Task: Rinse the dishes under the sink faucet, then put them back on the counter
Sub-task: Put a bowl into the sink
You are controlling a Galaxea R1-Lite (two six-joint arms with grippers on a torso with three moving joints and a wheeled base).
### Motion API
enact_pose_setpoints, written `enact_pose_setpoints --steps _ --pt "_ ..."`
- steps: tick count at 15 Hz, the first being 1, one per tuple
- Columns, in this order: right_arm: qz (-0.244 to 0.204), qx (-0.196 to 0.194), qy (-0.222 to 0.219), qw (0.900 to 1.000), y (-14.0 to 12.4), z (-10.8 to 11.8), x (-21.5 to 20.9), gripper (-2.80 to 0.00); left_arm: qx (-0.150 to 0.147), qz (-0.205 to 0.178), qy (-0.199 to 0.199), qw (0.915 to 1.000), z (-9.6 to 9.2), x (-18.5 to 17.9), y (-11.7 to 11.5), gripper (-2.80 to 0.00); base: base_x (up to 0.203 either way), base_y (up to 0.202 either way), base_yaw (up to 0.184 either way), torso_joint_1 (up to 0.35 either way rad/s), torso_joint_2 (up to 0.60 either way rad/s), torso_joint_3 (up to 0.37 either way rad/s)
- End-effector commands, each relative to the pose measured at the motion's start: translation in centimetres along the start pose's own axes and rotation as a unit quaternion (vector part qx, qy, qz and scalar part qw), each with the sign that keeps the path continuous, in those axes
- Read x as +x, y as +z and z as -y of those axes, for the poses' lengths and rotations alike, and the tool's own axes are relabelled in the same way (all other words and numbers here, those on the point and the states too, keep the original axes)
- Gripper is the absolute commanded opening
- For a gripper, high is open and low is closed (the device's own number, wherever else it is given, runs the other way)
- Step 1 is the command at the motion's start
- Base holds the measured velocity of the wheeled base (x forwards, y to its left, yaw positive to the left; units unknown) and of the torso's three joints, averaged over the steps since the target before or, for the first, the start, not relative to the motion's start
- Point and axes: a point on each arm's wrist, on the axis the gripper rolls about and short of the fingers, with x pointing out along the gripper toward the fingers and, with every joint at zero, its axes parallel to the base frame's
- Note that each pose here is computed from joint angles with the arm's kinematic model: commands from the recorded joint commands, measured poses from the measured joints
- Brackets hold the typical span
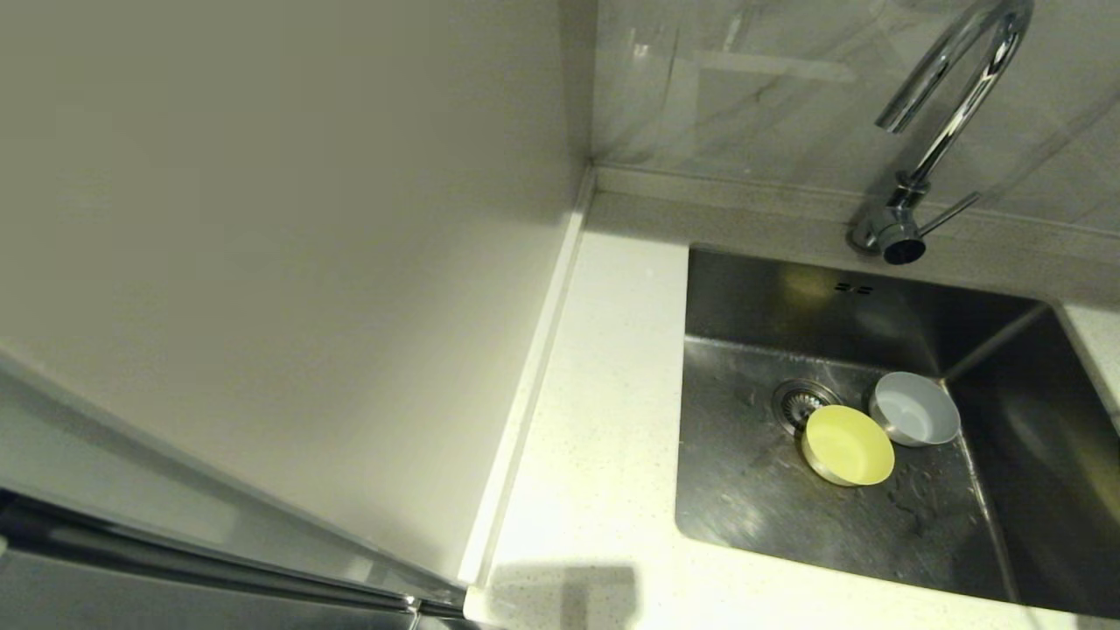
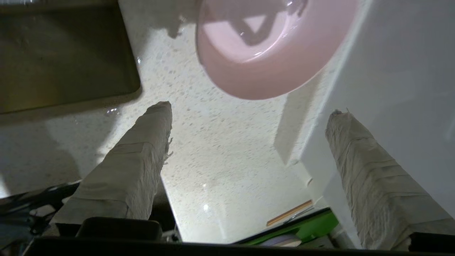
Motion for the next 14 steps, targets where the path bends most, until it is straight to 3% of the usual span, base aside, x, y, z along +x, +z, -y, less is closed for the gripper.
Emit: enact_pose_setpoints --steps 1,8,14 --pt "-0.031 -0.003 0.024 0.999 -0.6 -0.5 1.5 0.0 0.0 -0.001 0.0 1.0 0.0 0.0 -0.1 -2.8 0.0 0.0 0.0 0.0 0.0 0.0" --pt "-0.065 -0.017 0.059 0.996 -0.8 -1.6 3.6 0.0 0.0 -0.001 0.0 1.0 0.0 0.0 -0.1 -2.8 0.0 0.0 0.0 0.0 0.0 0.0" --pt "-0.073 -0.02 0.064 0.995 1.6 0.2 6.8 0.0 0.0 -0.001 0.0 1.0 0.0 0.0 -0.1 -2.8 0.0 0.0 0.0 0.0 0.0 0.0"
